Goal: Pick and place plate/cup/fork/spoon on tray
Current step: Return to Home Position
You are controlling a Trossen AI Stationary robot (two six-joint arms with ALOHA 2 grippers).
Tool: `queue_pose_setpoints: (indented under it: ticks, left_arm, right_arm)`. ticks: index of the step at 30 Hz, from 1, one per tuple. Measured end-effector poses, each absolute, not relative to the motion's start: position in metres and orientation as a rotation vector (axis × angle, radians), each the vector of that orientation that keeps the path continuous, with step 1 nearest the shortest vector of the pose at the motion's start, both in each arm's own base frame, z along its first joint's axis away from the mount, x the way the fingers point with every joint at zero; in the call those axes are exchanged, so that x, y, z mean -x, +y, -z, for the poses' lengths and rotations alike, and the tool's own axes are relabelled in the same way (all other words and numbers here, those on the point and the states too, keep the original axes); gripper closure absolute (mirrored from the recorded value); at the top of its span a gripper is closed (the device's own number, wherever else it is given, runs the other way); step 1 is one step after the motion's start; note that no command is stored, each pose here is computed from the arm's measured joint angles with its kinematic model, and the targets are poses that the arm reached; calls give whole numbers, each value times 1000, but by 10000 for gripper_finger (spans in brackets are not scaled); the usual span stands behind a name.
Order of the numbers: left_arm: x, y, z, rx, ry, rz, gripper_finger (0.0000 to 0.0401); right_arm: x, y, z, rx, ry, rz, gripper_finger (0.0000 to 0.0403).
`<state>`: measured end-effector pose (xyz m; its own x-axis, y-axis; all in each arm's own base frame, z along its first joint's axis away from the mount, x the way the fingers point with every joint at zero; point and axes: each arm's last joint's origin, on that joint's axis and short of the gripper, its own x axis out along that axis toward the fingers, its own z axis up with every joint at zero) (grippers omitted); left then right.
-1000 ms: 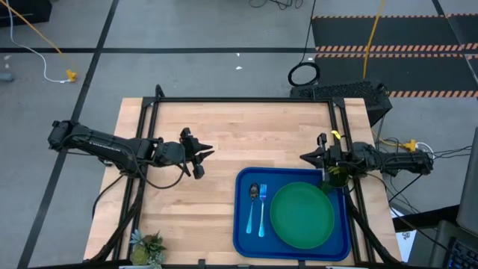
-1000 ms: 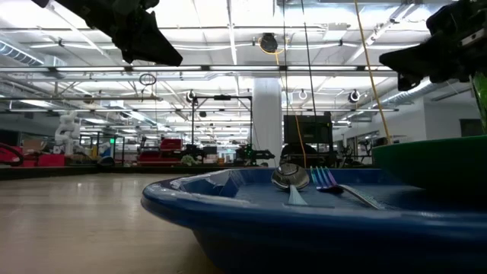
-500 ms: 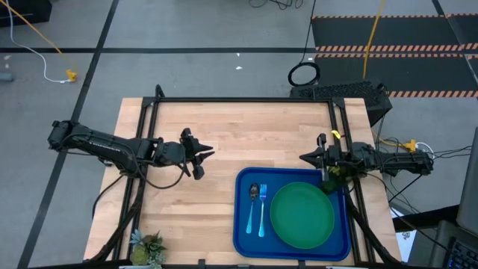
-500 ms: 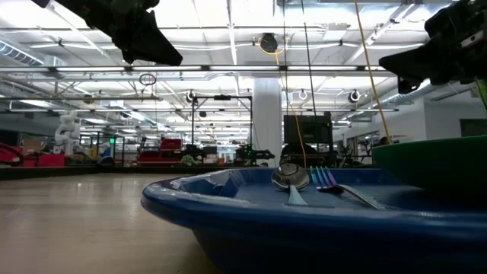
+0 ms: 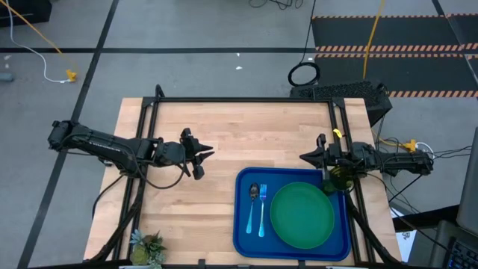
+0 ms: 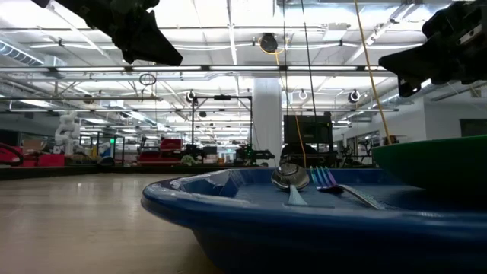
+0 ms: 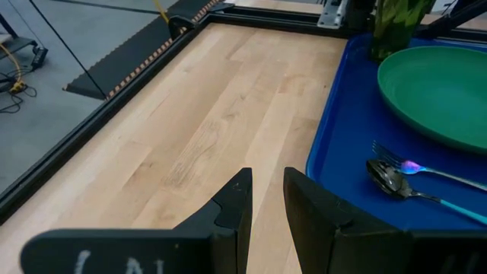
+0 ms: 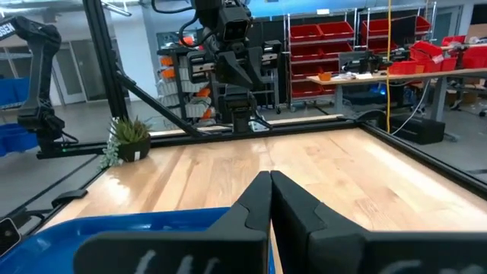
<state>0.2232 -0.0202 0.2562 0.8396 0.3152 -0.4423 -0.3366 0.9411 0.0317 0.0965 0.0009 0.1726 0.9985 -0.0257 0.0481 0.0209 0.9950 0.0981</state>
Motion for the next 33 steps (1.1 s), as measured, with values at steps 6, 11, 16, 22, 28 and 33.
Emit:
queue_pose_setpoints:
  ticks: [6, 11, 16, 22, 28, 33]
  left_arm:
    - [-223, -20, -256, 48, 459, -345, 320]
    - [-223, -20, -256, 48, 459, -345, 320]
    - [-223, -20, -256, 49, 459, -343, 320]
    - [-224, -20, -257, 51, 453, -340, 320]
    - [-225, -26, -257, 39, 399, -308, 320]
    - [-221, -31, -236, 29, 361, -272, 320]
  right_arm:
    - [-97, 1, -171, -91, -28, 26, 403]
    - [-96, -1, -170, -68, -22, 80, 403]
    - [-96, -1, -169, -65, -17, 99, 403]
    - [-97, 1, -169, -79, -11, 24, 403]
    - [-97, 1, -167, -138, 13, 21, 403]
    - [-97, 1, -166, -144, 16, 21, 403]
